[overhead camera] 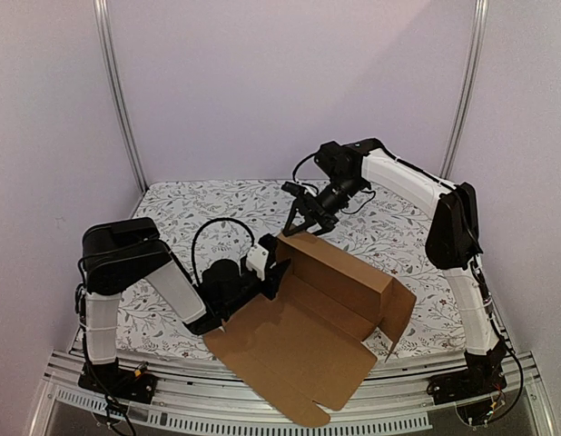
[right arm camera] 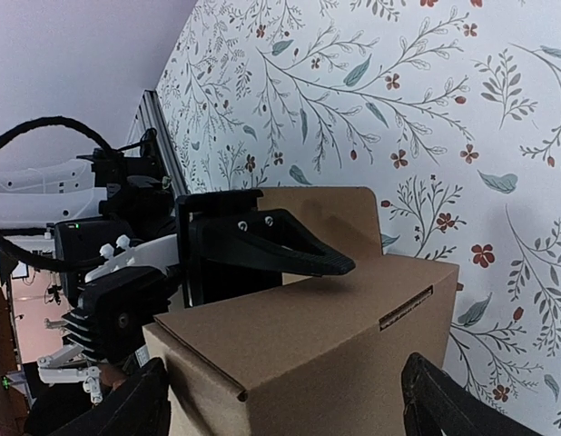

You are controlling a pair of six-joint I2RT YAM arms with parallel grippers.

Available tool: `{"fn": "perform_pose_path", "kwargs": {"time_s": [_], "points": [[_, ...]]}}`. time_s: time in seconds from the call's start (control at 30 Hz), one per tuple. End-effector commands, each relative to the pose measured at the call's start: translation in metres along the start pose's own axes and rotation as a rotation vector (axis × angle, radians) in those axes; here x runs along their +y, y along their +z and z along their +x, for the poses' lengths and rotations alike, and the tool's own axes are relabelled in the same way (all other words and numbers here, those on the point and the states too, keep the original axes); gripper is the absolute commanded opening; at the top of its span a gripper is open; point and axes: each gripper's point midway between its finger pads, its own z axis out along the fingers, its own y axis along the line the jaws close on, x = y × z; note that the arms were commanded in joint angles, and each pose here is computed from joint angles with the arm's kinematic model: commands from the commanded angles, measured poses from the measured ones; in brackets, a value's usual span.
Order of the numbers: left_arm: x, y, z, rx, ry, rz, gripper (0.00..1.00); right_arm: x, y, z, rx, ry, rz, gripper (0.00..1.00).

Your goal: Fold the paper box

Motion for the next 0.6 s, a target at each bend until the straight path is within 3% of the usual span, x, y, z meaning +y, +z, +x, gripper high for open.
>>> {"fn": "perform_pose_path", "kwargs": {"time_s": [0.0,0.17,0.3,0.57], "points": [[0.001,0.004,-0.027,-0.118,-0.032,0.006,0.29,-0.02,0.007,0.004,0.029,0.02,0.058,0.87],[0.002,0.002,-0.025,-0.115,-0.037,0.008,0.27,-0.016,0.013,0.0,0.022,0.033,-0.002,0.9],[0.005,-0.001,-0.025,-0.118,-0.039,0.003,0.27,-0.015,0.02,-0.001,0.027,0.079,-0.039,0.99],[0.01,-0.004,-0.025,-0.127,-0.086,0.005,0.28,-0.014,0.023,-0.007,0.014,0.076,-0.038,0.99]]}}
